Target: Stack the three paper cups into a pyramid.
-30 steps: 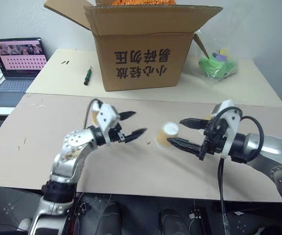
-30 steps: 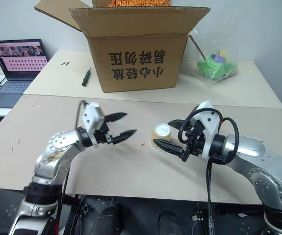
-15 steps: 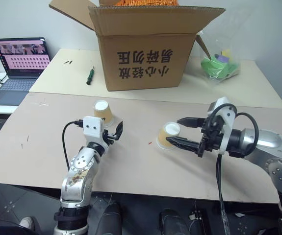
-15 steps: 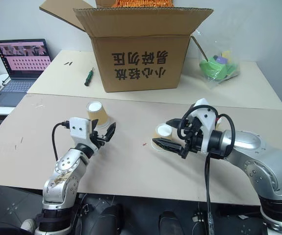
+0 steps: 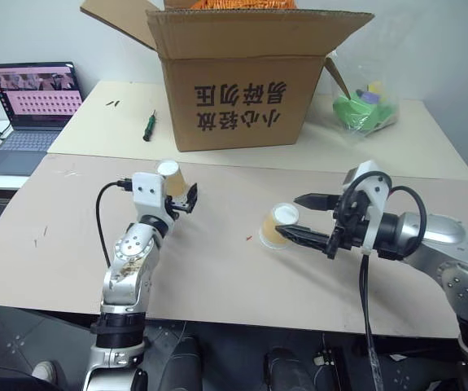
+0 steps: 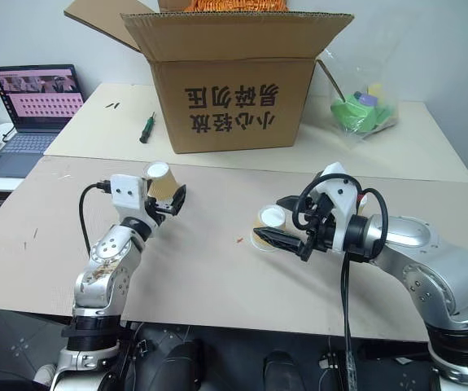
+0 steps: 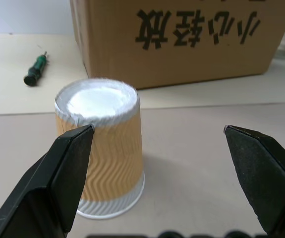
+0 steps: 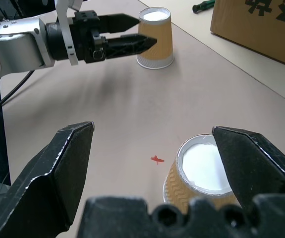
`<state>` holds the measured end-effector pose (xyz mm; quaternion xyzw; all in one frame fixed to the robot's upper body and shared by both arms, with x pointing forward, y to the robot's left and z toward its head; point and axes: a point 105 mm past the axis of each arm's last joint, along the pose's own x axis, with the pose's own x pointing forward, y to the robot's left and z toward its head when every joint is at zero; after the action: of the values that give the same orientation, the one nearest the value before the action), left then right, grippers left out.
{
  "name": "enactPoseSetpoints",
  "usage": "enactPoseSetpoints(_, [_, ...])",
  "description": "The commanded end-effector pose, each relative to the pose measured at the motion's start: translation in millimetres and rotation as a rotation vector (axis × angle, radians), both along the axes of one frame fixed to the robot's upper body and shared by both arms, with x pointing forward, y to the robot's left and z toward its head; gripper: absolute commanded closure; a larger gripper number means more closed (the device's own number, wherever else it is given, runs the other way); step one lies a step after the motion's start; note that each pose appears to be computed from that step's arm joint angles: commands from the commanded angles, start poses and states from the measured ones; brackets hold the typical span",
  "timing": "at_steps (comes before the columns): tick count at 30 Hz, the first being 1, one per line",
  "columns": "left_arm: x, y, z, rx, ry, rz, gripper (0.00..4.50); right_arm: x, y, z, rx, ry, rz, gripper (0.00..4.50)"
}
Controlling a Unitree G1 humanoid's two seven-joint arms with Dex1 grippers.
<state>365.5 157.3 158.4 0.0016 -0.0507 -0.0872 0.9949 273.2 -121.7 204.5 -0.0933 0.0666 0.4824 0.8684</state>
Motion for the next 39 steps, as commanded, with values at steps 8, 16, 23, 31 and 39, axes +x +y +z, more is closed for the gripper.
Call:
enactPoseSetpoints(8, [4.7,13.7,23.2,-0.07,-0.035,0.093,0.01,-2.6,0.2,11.2,0.021,-0.063,0.014,0.0])
enactPoseSetpoints(16, [25.7,6.7,10.1,-0.05,0.028,0.041,0.01,-2.2,1.1,15.3,0.022,-0.08,0.011,0.0])
enactPoseSetpoints(23, [38.6,0.4,13.4,-0.029,0.017,0.007,0.01,-3.5,-0.1,14.1,0.019,-0.076,0.002,0.0])
enactPoseSetpoints(31, [47.9,5.4,27.1,-0.02,-0.012,0.007,0.01,-4.5,-1.4,12.5,0.021,-0.07,-0.006,0.0])
enactPoseSetpoints(39, [51.1,8.0,26.0,-0.035,-0.012,0.019,0.76,-4.0,-3.4,12.1,0.018,-0.073,-0.023,0.0])
